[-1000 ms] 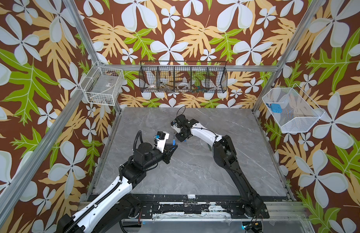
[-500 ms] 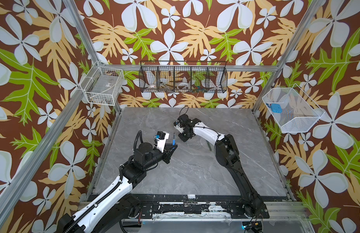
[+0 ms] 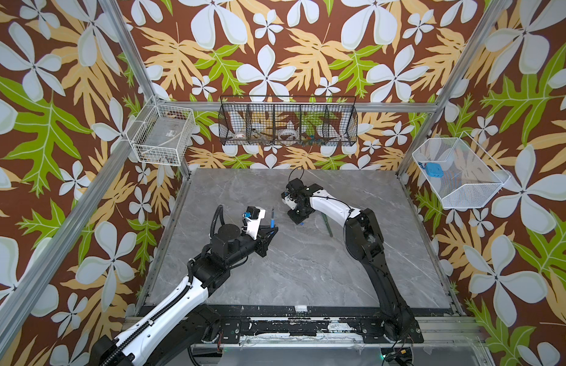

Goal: Insert pens into pen caps
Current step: Pick up the pen cap from the center of the table, then put on the pen cap to the pen.

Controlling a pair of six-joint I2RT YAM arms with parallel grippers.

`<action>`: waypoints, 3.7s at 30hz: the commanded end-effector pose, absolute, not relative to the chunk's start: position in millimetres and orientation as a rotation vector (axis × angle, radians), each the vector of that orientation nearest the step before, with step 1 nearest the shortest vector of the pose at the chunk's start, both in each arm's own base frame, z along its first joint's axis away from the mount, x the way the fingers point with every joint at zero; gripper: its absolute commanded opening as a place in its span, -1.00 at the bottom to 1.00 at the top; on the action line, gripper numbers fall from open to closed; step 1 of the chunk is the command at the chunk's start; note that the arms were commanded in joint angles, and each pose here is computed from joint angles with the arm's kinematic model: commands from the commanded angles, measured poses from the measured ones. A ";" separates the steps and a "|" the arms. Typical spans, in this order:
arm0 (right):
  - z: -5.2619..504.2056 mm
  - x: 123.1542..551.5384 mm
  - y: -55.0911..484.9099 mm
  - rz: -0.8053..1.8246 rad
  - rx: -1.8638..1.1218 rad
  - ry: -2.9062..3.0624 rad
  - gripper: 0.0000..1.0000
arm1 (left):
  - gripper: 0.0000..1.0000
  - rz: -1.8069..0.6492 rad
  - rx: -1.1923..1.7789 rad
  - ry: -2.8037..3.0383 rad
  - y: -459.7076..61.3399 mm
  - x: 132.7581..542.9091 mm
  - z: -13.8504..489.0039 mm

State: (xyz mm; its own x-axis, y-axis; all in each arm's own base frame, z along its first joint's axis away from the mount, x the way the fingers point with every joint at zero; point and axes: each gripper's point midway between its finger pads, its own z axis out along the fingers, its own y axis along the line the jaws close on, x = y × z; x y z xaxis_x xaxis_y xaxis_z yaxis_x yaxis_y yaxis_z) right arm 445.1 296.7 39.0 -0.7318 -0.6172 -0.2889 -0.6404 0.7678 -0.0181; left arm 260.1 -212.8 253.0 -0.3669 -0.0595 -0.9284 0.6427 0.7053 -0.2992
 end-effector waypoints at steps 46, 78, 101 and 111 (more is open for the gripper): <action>432.2 236.6 279.4 1.234 -0.639 1.217 -0.82 | -1.00 -0.973 0.714 1.377 -286.0 225.2 304.9; 419.4 225.9 309.1 1.303 -0.750 1.234 -0.81 | -1.00 -1.004 0.764 1.384 -293.7 221.0 309.8; 397.0 229.0 299.8 1.263 -0.690 1.281 -0.80 | -1.00 -1.012 0.743 1.313 -287.5 214.8 336.9; 388.8 227.2 305.6 1.149 -0.765 1.330 -0.61 | -1.00 -1.006 0.763 1.346 -293.3 219.6 332.0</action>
State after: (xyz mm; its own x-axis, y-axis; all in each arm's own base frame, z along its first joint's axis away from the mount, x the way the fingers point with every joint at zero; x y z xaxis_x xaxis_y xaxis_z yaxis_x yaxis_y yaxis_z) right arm 224.4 302.2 401.6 -0.1417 0.2696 -0.9525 -0.9418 0.2596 0.2136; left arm 220.4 -293.2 313.3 -0.1163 -0.1029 -0.9879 0.8994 0.4111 -0.1487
